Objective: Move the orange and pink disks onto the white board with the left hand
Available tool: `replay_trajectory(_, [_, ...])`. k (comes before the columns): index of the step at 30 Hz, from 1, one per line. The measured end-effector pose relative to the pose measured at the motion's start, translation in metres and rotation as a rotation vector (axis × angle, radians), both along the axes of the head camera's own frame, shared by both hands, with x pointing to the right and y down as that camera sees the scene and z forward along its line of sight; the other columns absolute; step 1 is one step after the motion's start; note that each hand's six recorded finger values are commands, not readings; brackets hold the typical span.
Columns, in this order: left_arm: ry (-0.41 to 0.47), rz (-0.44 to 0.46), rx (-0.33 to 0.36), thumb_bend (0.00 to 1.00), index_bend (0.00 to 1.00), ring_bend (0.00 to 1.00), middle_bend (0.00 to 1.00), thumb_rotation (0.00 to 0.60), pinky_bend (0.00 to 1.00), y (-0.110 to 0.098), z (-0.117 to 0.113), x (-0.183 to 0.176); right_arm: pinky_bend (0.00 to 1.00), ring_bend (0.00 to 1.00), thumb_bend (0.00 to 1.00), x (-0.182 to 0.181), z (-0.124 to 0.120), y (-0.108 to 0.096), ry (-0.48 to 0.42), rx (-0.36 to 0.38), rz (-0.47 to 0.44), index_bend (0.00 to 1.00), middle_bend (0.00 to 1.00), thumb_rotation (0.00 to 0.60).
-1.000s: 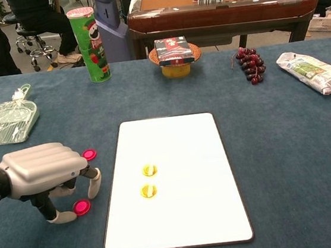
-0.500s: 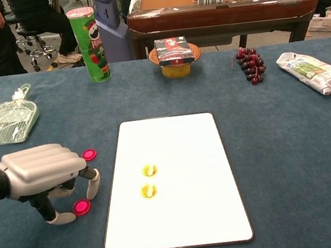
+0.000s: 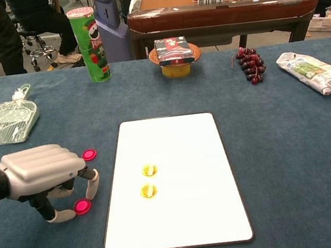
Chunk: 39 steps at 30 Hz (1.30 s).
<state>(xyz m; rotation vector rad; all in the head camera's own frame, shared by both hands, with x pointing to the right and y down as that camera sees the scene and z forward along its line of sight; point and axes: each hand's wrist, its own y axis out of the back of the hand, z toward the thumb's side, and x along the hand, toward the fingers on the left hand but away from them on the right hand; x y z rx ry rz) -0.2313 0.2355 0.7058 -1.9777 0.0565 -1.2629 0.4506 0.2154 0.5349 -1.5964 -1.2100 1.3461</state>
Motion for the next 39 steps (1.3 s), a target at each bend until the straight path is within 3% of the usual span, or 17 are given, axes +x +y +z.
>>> replay_trajectory(10, [0.006, -0.005, -0.004, 0.36, 0.57, 1.00, 1.00, 0.600, 1.00, 0.000, -0.001, 0.001, 0.56, 0.54, 0.39, 0.000, 0.000, 0.000, -0.001, 0.000, 0.002, 0.57, 0.49, 0.600])
replay_trajectory(19, [0.044, -0.025, 0.026, 0.36, 0.58, 1.00, 1.00, 0.600, 1.00, -0.014, -0.012, 0.011, 0.56, 0.54, 0.40, 0.001, 0.000, 0.000, -0.001, 0.001, 0.002, 0.57, 0.49, 0.600])
replay_trajectory(30, [0.137, -0.020, 0.106, 0.36, 0.57, 1.00, 1.00, 0.600, 1.00, -0.049, -0.037, 0.057, 0.56, 0.54, 0.39, 0.001, -0.002, 0.000, -0.004, 0.006, 0.004, 0.57, 0.49, 0.600])
replay_trajectory(39, [0.176, 0.039, 0.144, 0.36, 0.57, 1.00, 1.00, 0.600, 1.00, -0.060, -0.045, 0.101, 0.56, 0.54, 0.39, 0.005, -0.007, -0.001, -0.015, 0.019, 0.013, 0.57, 0.49, 0.600])
